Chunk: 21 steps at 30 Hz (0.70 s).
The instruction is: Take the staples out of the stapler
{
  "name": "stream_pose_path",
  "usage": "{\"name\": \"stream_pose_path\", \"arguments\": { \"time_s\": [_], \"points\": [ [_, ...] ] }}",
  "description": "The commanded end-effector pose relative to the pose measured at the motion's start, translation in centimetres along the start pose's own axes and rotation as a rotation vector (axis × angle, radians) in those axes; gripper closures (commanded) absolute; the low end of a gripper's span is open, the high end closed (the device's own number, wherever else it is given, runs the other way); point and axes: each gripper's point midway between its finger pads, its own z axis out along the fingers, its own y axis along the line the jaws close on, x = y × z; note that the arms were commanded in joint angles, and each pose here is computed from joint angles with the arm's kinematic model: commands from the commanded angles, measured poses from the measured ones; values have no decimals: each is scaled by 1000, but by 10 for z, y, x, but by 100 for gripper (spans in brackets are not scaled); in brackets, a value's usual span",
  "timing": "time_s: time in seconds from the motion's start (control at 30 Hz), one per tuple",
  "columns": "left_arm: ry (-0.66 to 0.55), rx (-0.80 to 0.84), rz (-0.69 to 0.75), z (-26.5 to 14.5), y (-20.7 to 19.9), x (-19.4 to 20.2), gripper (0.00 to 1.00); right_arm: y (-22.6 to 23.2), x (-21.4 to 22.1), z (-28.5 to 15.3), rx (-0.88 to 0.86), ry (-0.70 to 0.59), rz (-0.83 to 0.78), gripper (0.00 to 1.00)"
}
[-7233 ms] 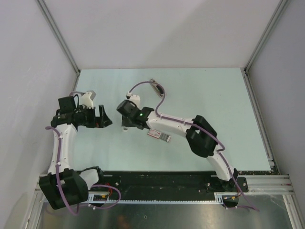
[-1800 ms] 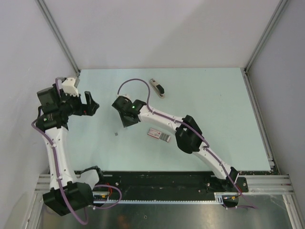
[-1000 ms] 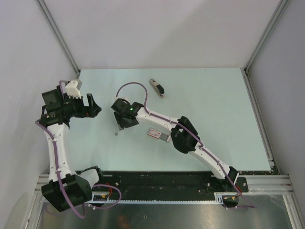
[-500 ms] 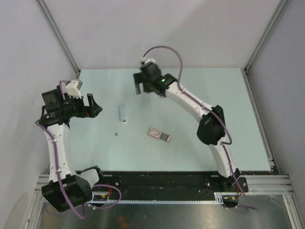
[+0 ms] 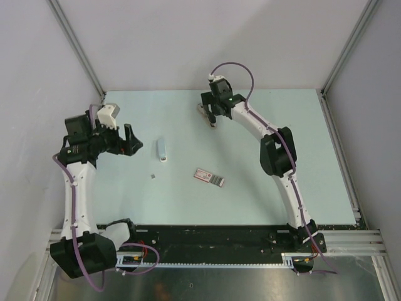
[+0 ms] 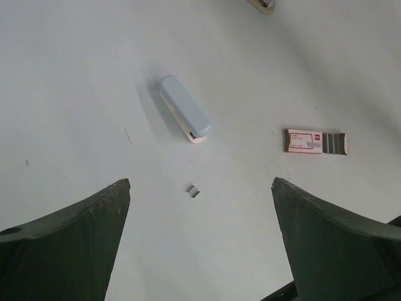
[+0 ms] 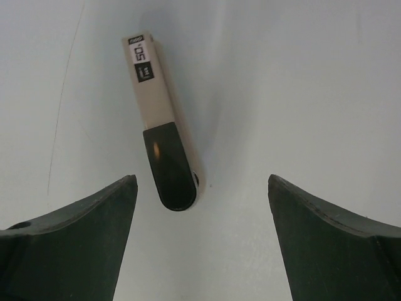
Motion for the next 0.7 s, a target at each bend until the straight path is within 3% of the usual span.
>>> {"name": "stream_pose_path", "arguments": {
  "time_s": [0.0,0.37,0.47,0.67],
  "points": [
    [-8,-20,41,2,3,-8,0,24,-12,11,-114,-72,-66,10],
    [49,4,39,21,5,-5,1,36,6,49,-149,-56,-83,15],
    [61,6,42,25,6,-5,1,32,9,57,-126,-57,-92,22],
    [87,16,42,34,7,-1,1,29,11,61,-115,-56,-98,46]
  ]
}}
